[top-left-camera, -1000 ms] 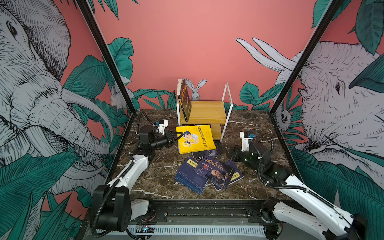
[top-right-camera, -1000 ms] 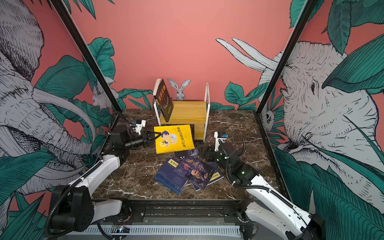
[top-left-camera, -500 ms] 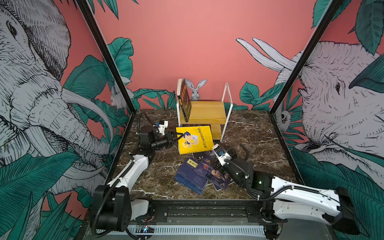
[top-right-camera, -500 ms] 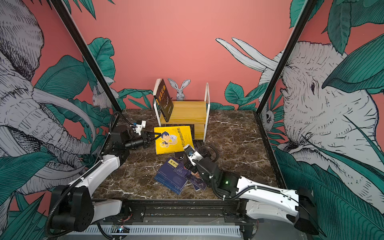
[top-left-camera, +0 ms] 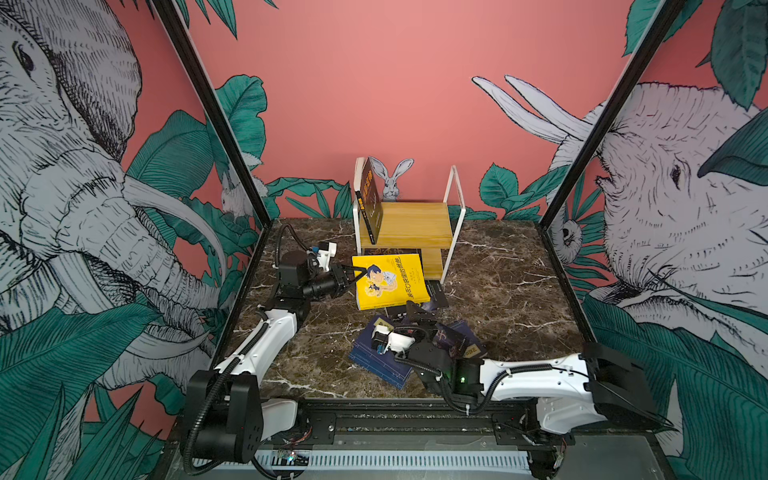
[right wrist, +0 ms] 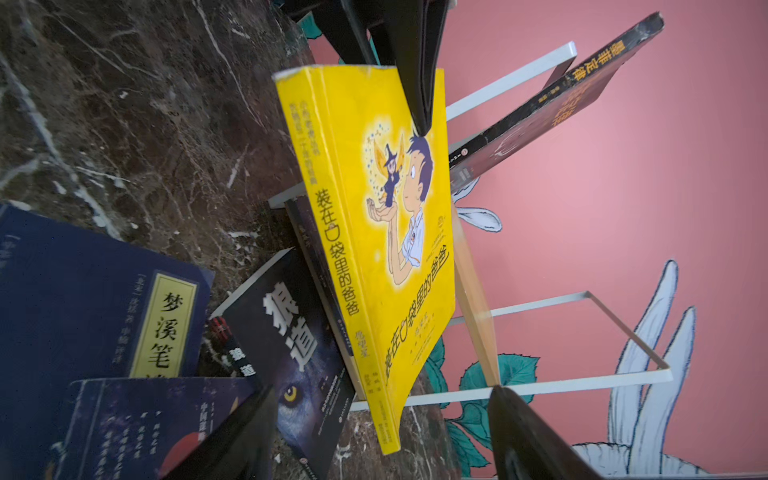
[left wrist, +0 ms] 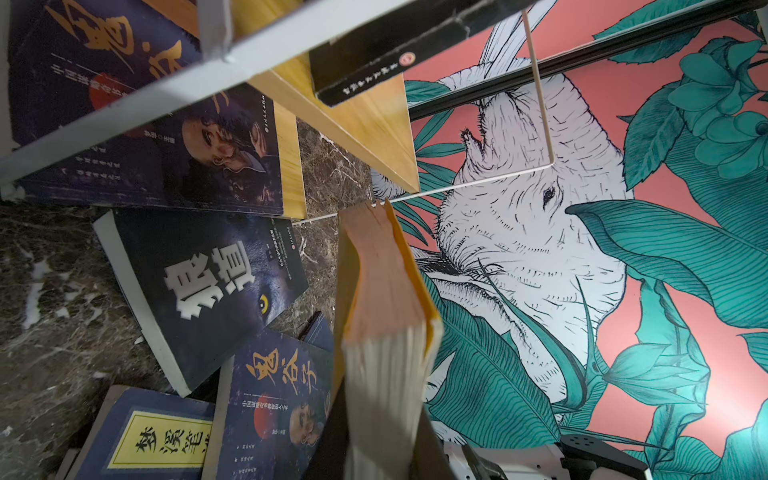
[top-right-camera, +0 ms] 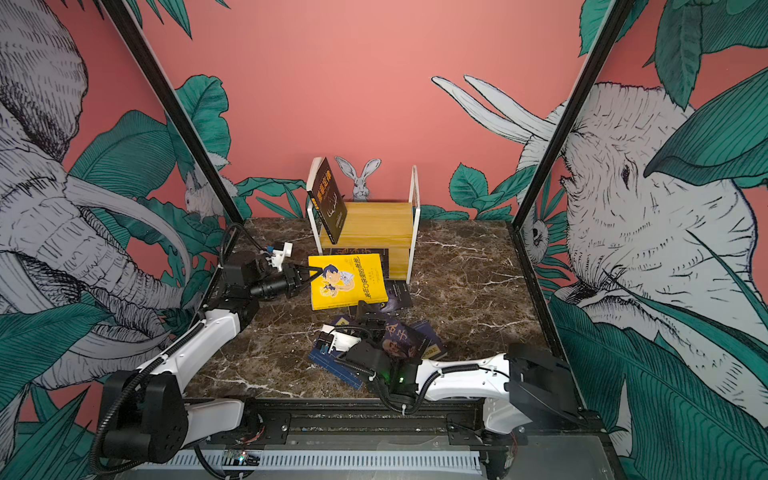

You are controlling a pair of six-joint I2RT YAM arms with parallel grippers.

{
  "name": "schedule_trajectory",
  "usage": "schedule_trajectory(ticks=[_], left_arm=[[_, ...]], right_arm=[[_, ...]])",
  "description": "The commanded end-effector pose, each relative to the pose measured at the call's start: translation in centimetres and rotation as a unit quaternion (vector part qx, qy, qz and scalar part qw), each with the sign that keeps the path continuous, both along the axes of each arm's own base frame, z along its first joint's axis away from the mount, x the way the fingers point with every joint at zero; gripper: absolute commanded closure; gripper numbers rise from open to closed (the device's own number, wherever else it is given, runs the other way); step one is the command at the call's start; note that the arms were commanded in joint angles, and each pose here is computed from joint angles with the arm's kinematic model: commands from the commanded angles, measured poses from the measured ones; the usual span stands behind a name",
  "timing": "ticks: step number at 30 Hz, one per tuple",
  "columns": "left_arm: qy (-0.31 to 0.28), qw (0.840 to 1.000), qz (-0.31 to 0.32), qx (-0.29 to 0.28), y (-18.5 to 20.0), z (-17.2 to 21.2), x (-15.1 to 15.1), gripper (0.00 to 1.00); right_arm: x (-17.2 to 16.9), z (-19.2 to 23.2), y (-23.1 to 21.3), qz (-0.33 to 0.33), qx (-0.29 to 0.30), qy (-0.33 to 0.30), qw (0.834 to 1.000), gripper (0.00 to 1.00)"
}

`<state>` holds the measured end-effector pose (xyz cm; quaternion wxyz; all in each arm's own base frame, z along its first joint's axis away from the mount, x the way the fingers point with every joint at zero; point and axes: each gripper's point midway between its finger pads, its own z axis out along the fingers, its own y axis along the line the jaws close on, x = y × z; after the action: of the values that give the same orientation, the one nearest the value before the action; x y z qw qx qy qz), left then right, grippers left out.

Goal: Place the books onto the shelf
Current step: 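Grasp the yellow book's edge with the right gripper, lifting it upright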

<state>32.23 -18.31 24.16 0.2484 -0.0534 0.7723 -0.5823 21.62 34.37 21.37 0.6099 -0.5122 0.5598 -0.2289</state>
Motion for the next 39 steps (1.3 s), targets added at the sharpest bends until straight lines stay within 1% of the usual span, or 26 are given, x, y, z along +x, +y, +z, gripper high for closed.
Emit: schedule_trajectory(ticks=[1,4,6,9,12,14,18,24,28,33,37,39], left_arm=[[-0.052,0.999,-0.01,-0.008,-0.1,2.7,0.1,1.0],[-0.048,0.999,-0.014,-0.016,-0.2,2.9,0.1,1.0],[-0.048,0.999,-0.011,-0.018,-0.2,2.9,0.1,1.0],[-0.05,0.999,-0.011,-0.017,-0.2,3.0,0.1,1.0],[-0.05,0.998,-0.014,-0.02,-0.3,3.3,-0.1,1.0],[-0.052,0.998,-0.011,-0.018,-0.2,3.1,-0.1,1.0],[-0.049,0.999,-0.014,-0.018,-0.2,3.2,-0.2,1.0],[-0.049,0.999,-0.011,-0.014,-0.2,2.8,0.0,1.0],[-0.046,0.999,-0.01,-0.015,-0.2,2.6,0.0,1.0],[-0.045,0.999,-0.011,-0.012,-0.2,2.6,-0.1,1.0],[-0.049,0.999,-0.008,-0.006,-0.1,2.2,0.0,1.0],[-0.048,0.999,-0.009,-0.005,-0.1,2.2,-0.1,1.0]], right_arm=[[1.0,3.1,-0.3,-0.036,0.037,-0.069,0.996,0.2],[2.4,3.3,-0.3,-0.067,0.054,-0.099,0.991,0.2],[2.8,2.6,0.2,-0.06,0.05,-0.114,0.99,0.22],[4.1,0.6,0.9,-0.06,0.029,-0.115,0.991,0.24],[5.3,-0.3,0.8,-0.069,0.031,-0.116,0.99,0.25],[6.0,-0.9,0.5,-0.073,0.032,-0.114,0.99,0.28],[7.5,-1.2,-0.1,-0.085,0.042,-0.112,0.989,0.37],[8.6,-1.5,0.8,-0.072,0.036,-0.118,0.99,0.41],[8.9,-1.2,1.8,-0.058,0.041,-0.126,0.989,0.45],[9.3,-0.5,2.4,-0.056,0.047,-0.138,0.988,0.49],[8.8,-0.2,3.1,-0.029,0.051,-0.141,0.988,0.6],[8.8,-0.1,3.3,-0.027,0.039,-0.147,0.988,0.62]])
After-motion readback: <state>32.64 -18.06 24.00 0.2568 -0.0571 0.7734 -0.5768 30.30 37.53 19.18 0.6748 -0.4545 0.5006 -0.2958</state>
